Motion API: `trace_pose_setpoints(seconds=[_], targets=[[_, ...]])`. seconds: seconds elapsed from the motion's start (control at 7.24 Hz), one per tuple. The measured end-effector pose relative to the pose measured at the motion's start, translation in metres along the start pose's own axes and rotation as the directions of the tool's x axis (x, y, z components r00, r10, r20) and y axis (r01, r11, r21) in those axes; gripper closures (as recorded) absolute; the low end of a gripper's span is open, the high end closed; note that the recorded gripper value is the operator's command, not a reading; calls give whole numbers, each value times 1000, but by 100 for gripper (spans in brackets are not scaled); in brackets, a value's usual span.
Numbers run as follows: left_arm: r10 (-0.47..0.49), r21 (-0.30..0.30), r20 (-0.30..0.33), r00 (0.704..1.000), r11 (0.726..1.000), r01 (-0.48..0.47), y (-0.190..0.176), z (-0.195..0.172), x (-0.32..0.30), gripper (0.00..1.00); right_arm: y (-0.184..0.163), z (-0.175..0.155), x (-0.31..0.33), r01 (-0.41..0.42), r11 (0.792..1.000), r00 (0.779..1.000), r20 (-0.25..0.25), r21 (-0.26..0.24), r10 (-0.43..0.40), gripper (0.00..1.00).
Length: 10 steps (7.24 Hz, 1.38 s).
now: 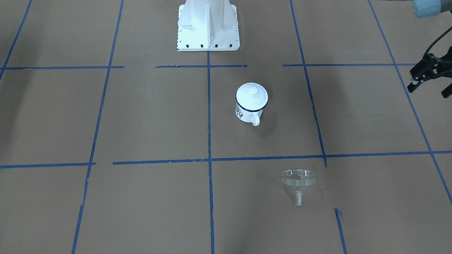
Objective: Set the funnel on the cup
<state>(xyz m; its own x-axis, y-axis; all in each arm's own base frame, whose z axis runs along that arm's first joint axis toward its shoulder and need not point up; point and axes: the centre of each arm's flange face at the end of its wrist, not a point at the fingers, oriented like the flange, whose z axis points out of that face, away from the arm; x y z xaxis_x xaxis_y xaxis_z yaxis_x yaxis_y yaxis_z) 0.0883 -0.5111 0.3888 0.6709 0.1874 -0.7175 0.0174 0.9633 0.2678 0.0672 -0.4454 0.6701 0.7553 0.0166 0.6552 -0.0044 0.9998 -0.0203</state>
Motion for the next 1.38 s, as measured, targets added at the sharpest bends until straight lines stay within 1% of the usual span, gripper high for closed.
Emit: trace_pose_setpoints(seconds=[0.41,0.69,0.83,1.11,1.24,1.38], targets=[[-9,-21,17,1000,1000,9,-16,38,93,0,0,0,0,0,1000,1000,0,0,0,0],[-55,-75,62,997,995,59,-25,59,178,0,0,0,0,0,1000,1000,0,0,0,0],[-69,-101,79,994,992,77,-29,62,215,0,0,0,0,0,1000,1000,0,0,0,0],[-70,-128,73,995,989,79,-28,64,251,0,0,0,0,0,1000,1000,0,0,0,0],[-92,-143,68,993,985,101,-22,72,270,0,0,0,0,0,1000,1000,0,0,0,0],[-135,-162,70,988,976,145,-13,84,297,0,0,0,0,0,1000,1000,0,0,0,0]])
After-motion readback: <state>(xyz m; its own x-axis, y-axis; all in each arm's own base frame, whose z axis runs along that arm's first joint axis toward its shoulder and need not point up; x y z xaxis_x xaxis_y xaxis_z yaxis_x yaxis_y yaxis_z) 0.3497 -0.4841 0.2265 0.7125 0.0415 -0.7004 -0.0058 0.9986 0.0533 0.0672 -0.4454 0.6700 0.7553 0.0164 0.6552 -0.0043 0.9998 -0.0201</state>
